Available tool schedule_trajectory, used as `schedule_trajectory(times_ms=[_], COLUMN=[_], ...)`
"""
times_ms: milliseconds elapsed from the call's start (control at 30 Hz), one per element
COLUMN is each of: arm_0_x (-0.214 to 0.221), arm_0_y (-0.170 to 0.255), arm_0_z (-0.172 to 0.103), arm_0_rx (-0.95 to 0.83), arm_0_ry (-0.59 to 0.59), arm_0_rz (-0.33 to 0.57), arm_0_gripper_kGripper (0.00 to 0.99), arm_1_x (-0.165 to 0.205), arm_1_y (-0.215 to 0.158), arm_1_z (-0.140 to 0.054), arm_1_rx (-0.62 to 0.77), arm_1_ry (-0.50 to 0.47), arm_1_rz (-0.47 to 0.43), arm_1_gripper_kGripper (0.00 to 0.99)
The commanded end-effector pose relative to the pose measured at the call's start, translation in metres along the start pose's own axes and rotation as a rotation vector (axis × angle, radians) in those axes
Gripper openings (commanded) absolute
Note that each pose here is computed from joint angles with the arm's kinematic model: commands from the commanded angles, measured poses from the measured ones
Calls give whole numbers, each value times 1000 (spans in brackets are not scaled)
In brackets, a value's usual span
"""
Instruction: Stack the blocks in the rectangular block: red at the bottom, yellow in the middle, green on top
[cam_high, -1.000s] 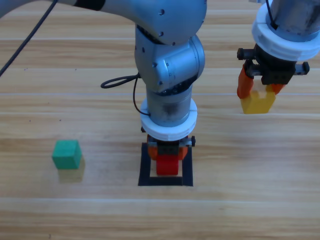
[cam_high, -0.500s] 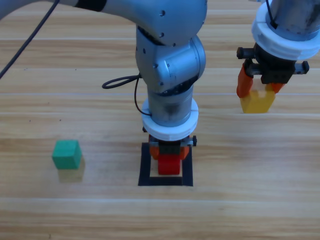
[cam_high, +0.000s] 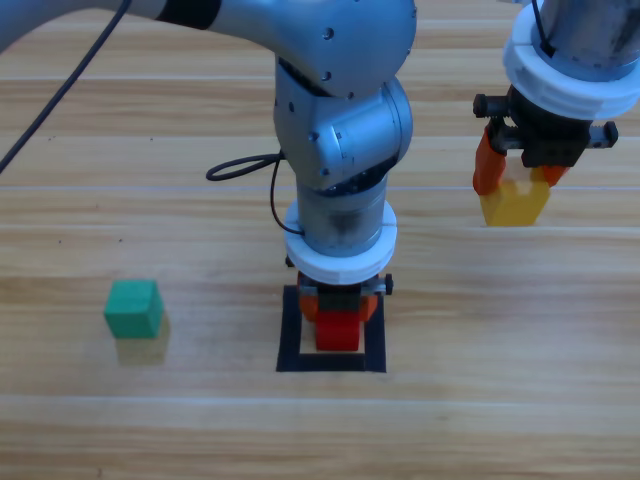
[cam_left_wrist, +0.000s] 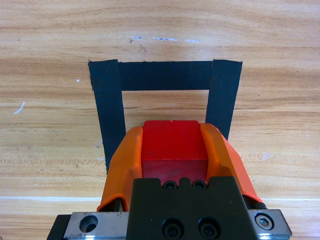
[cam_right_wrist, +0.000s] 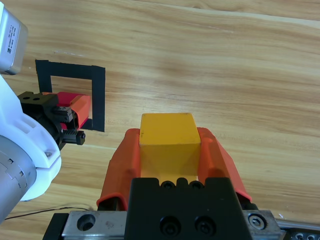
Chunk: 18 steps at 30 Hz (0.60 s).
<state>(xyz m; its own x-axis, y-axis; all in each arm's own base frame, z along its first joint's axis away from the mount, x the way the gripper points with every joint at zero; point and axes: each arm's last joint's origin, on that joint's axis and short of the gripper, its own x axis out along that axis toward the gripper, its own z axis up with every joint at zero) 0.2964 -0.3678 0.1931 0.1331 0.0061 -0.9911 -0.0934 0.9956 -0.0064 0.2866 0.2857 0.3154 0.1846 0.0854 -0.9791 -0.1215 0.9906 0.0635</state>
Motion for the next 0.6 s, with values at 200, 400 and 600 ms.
schedule_trajectory(times_ms=[200, 400, 600], arm_0_x=[17, 11, -30], arm_0_y=[-6, -5, -4], arm_0_z=[-8, -9, -1], arm_0_rx=[19, 16, 28], arm_0_ry=[7, 2, -56], arm_0_rz=[38, 30, -12], arm_0_gripper_kGripper=[990, 990, 990], arm_1_x=[16, 14, 2], arm_1_y=[10, 9, 6], arm_1_z=[0, -1, -4], arm_1_rx=[-30, -28, -25], arm_1_ry=[23, 21, 4], arm_1_rz=[-26, -21, -6], arm_1_gripper_kGripper=[5, 5, 5])
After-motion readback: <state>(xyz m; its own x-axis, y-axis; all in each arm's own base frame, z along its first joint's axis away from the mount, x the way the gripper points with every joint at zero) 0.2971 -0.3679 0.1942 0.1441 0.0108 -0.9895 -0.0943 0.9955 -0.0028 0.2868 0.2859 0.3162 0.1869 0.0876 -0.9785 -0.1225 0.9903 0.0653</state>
